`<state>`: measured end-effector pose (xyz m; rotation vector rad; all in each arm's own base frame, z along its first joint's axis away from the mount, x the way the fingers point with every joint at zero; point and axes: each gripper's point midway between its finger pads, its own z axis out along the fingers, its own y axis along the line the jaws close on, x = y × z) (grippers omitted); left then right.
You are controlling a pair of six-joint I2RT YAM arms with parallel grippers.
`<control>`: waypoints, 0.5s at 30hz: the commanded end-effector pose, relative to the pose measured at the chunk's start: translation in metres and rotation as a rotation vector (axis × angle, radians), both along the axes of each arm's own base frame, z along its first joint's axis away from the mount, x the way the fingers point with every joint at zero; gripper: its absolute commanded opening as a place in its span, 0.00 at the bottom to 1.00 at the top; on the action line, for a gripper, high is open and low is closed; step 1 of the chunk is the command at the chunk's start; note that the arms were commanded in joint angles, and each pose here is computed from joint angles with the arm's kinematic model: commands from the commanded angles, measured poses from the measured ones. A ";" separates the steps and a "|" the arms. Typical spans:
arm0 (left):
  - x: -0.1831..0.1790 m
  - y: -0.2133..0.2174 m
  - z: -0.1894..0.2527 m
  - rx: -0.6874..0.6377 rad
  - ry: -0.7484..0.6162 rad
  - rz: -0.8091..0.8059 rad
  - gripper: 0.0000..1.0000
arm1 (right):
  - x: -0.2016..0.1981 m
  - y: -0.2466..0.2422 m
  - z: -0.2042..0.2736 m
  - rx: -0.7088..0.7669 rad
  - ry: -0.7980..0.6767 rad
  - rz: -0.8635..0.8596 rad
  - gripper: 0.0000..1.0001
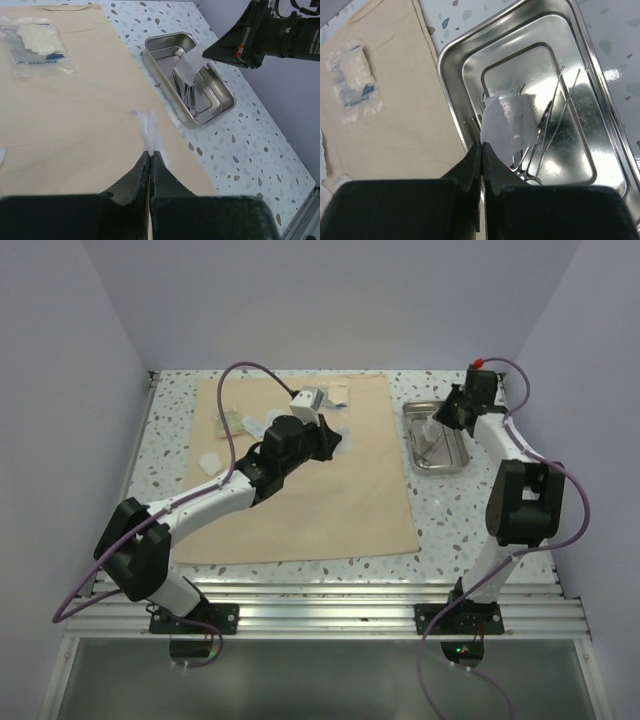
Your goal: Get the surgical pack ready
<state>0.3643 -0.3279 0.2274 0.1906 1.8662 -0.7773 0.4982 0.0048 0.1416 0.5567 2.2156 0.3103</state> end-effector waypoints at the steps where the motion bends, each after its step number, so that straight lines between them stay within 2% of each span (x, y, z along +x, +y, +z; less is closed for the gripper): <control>1: 0.007 -0.005 0.026 -0.024 -0.082 -0.001 0.00 | 0.021 0.021 0.004 0.060 -0.062 0.071 0.00; 6: 0.008 -0.003 0.026 -0.012 -0.087 0.007 0.00 | 0.026 0.028 -0.004 0.104 -0.050 0.085 0.00; 9: 0.008 -0.004 0.023 -0.011 -0.084 0.001 0.00 | 0.021 0.021 -0.014 0.113 -0.030 0.035 0.00; 15: 0.006 -0.012 0.014 -0.008 -0.074 -0.037 0.00 | -0.002 -0.013 -0.040 0.017 0.066 -0.092 0.01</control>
